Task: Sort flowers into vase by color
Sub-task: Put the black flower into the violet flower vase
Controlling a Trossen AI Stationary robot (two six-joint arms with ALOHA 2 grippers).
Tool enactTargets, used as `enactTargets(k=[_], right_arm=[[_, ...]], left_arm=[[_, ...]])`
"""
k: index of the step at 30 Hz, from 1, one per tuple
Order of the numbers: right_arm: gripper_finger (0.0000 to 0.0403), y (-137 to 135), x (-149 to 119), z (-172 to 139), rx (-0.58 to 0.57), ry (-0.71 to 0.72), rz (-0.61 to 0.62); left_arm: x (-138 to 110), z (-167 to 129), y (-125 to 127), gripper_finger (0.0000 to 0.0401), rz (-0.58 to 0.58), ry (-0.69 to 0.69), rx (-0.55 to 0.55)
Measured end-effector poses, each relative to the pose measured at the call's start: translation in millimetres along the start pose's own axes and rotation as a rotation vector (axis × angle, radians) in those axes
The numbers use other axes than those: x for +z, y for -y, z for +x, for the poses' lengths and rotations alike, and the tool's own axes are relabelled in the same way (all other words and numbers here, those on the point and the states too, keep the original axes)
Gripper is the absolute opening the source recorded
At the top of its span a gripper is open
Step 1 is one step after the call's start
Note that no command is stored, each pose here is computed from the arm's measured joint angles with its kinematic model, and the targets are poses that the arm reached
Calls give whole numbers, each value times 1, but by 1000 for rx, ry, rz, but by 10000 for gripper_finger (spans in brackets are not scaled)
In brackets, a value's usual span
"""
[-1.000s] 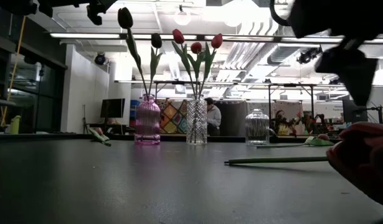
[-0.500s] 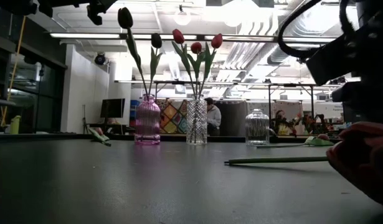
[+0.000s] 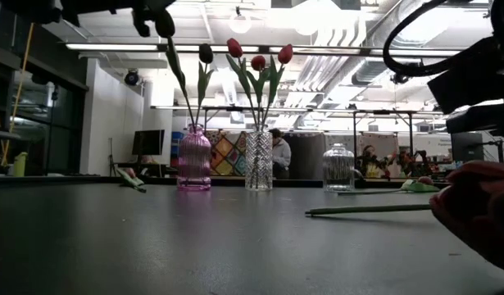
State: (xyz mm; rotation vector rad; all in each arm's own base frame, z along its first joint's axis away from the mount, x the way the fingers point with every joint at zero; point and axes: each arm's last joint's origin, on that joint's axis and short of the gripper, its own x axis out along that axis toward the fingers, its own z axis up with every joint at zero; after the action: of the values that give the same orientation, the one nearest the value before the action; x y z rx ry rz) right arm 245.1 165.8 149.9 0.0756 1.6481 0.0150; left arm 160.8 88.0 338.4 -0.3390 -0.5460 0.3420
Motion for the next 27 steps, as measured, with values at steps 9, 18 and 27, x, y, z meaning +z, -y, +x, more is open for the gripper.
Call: enactTargets(k=[9,18,27], right_arm=[[3,20,-12,-42,12,59,-87],[1,66,-4,-100,-77,102,-444],[0,92,44,-121,-247,151,-574]], left_arm=[[-37,27,14,196,27,-258,-2],[-61,83,48,196,323,-952,-84],[-106,100,85,196,229,-1230,-324]])
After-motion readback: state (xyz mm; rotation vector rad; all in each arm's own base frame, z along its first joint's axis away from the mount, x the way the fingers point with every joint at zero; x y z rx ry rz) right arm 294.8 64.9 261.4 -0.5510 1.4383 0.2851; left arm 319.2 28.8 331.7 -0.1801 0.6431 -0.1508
